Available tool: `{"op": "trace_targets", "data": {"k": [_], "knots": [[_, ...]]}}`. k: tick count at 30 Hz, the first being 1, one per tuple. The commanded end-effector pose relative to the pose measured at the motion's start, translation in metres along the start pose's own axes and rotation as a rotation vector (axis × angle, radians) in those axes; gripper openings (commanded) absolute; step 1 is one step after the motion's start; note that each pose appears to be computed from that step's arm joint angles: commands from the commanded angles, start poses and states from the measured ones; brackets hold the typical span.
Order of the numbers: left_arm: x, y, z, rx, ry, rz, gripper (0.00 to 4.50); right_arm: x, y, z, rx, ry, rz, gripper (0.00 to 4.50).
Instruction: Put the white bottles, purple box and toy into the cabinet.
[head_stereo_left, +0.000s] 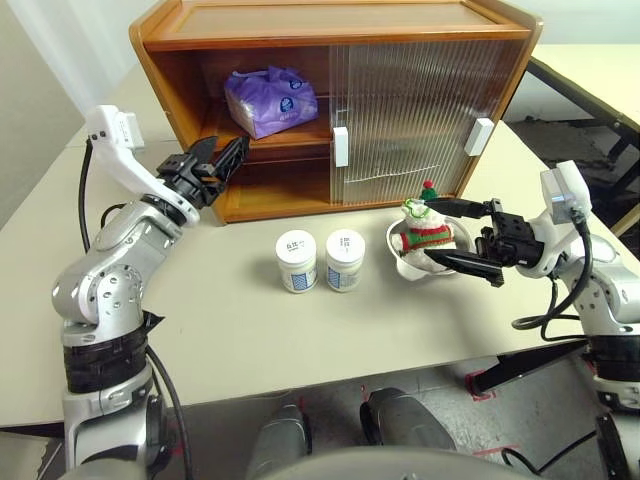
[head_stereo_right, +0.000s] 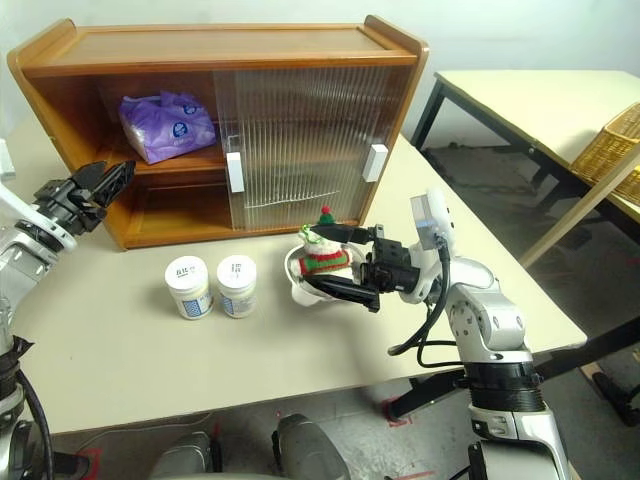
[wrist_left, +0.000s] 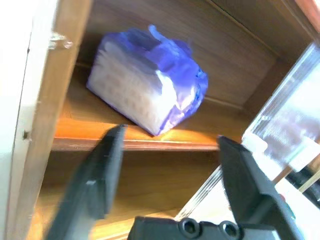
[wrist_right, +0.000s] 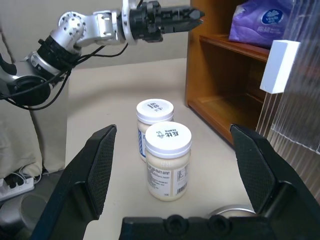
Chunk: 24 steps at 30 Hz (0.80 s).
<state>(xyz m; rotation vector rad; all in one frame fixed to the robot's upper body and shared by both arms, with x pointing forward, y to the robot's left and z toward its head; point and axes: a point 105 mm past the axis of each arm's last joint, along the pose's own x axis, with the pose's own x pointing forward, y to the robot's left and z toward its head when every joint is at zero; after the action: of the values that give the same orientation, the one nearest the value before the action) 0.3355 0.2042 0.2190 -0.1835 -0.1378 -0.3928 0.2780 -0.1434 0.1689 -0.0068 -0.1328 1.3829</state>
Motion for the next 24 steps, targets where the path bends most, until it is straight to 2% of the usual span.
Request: {"op": "trace_targets", "data": {"k": [1,2,5,7,11,24], "knots": [[0.0,-0.005,-0.011,0.161,0.043,-0.066,2.17,0.0,0.0,-0.001,-0.008,0.014,0.007,4.5],[0.0,-0.004,-0.015,0.189,0.058,-0.073,1.79,0.0,0.001,-0.001,-0.008,0.015,0.006,4.5],[0.011,-0.001,-0.007,0.206,-0.033,-0.086,0.67,0.0,0.0,0.0,-0.008,0.003,-0.012,4.5],[0.017,0.003,-0.011,0.215,-0.044,-0.085,0.02,0.001,0.001,0.0,-0.017,-0.007,-0.019,4.5],[0.028,0.002,-0.02,0.215,-0.033,-0.104,0.02,0.0,0.005,-0.001,-0.005,-0.008,-0.023,4.5],[0.055,0.007,-0.024,0.217,-0.033,-0.071,0.02,-0.006,0.01,-0.001,0.0,0.006,-0.06,4.5]]}}
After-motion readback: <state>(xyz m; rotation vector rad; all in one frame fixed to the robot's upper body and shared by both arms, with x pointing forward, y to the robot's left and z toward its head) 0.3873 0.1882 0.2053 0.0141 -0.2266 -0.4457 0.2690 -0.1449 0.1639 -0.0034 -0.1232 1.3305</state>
